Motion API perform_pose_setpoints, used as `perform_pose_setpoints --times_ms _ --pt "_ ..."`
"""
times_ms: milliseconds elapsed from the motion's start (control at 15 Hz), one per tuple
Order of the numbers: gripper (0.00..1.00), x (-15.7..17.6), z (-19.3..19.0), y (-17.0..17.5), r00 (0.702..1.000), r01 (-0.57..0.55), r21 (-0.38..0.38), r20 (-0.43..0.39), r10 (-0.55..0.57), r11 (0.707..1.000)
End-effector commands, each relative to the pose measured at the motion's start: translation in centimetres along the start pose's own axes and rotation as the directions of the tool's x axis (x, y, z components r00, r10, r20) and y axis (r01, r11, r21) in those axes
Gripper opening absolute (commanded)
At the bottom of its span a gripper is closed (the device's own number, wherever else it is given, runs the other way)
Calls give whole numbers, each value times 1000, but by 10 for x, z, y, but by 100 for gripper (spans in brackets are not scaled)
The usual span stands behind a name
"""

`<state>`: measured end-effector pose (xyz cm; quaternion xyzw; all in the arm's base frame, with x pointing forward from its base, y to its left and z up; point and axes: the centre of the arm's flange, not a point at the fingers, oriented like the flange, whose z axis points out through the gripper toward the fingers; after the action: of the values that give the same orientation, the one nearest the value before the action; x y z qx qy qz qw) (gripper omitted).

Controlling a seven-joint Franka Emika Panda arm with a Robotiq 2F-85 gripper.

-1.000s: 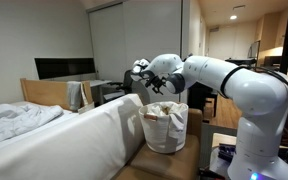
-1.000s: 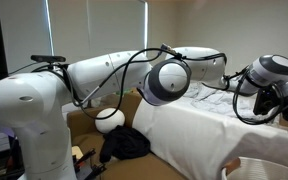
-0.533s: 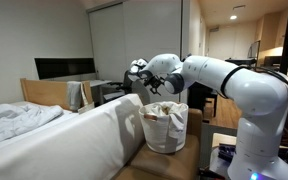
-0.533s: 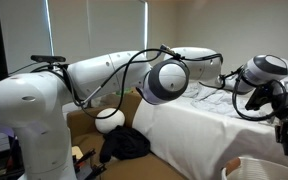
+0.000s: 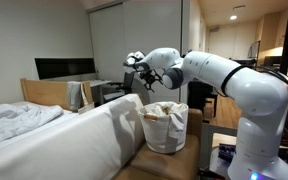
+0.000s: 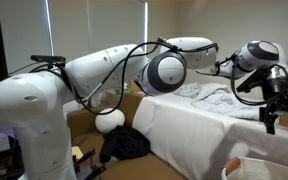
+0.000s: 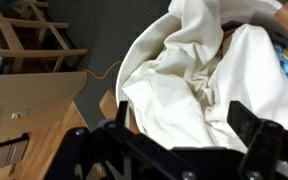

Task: Put the white jersey in the laundry basket

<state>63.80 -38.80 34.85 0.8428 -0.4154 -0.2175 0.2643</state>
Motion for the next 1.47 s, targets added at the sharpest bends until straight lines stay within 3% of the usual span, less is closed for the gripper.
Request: perform_pose_setpoints --times_ms 0,667,1400 --pt "100 -45 -9 23 995 96 78 -9 -95 992" --pt "100 -76 -60 58 974 211 187 -120 -191 959" --pt "100 -96 -103 115 950 308 360 -172 -262 881"
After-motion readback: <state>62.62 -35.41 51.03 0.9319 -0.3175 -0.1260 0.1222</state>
